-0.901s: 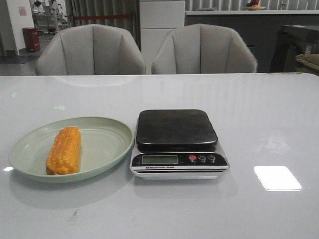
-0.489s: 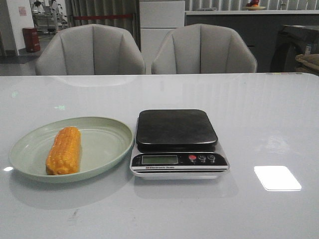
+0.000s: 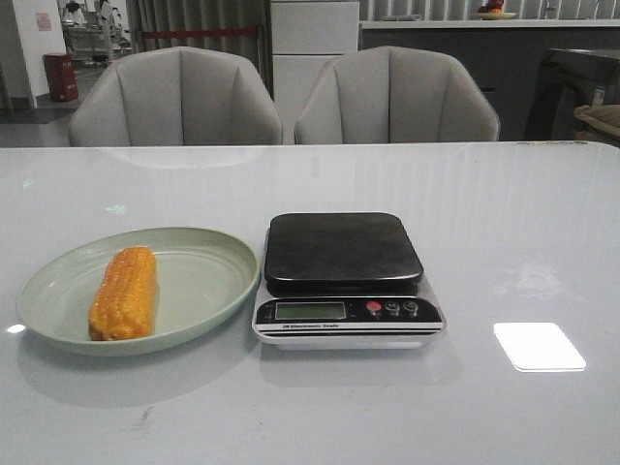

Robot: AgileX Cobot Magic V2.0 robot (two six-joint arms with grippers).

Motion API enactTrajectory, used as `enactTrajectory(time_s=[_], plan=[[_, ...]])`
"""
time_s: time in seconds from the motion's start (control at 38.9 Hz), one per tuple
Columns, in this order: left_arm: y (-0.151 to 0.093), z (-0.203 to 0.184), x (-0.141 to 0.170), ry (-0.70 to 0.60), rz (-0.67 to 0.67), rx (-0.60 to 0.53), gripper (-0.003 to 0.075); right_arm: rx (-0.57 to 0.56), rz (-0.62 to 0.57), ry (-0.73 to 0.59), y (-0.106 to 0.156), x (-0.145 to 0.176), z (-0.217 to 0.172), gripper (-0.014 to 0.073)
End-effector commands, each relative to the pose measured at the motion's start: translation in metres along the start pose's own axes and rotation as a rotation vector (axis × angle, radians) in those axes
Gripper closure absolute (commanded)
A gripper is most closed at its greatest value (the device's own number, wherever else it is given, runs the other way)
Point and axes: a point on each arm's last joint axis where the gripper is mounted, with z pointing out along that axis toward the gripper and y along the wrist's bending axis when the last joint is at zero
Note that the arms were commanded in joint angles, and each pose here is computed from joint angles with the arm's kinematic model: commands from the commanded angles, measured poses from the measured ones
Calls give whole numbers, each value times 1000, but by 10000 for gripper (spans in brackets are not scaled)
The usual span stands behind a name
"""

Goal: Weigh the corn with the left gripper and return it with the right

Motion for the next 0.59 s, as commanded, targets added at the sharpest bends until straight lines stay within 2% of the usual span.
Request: enactTrajectory(time_s=[0.0,0.1,0.15,0.39,0.57], plan=[[-3,-3,-12,-207,-1,36,606,-3,-22,-92,0,-5,-1,419],[-5,-6,-34,-306,0,48,606,-3,-22,-92,0,-5,-1,419],[-6,-7,-47,-298,0,43,606,-3,-22,-92,0,-5,-1,419],[-8,5,-101,-108,-1,2,606,-3,-22,-92,0,-5,-1,419],[-8,17,-113,62,-24,-23,606,-3,-22,-92,0,-5,-1,419]])
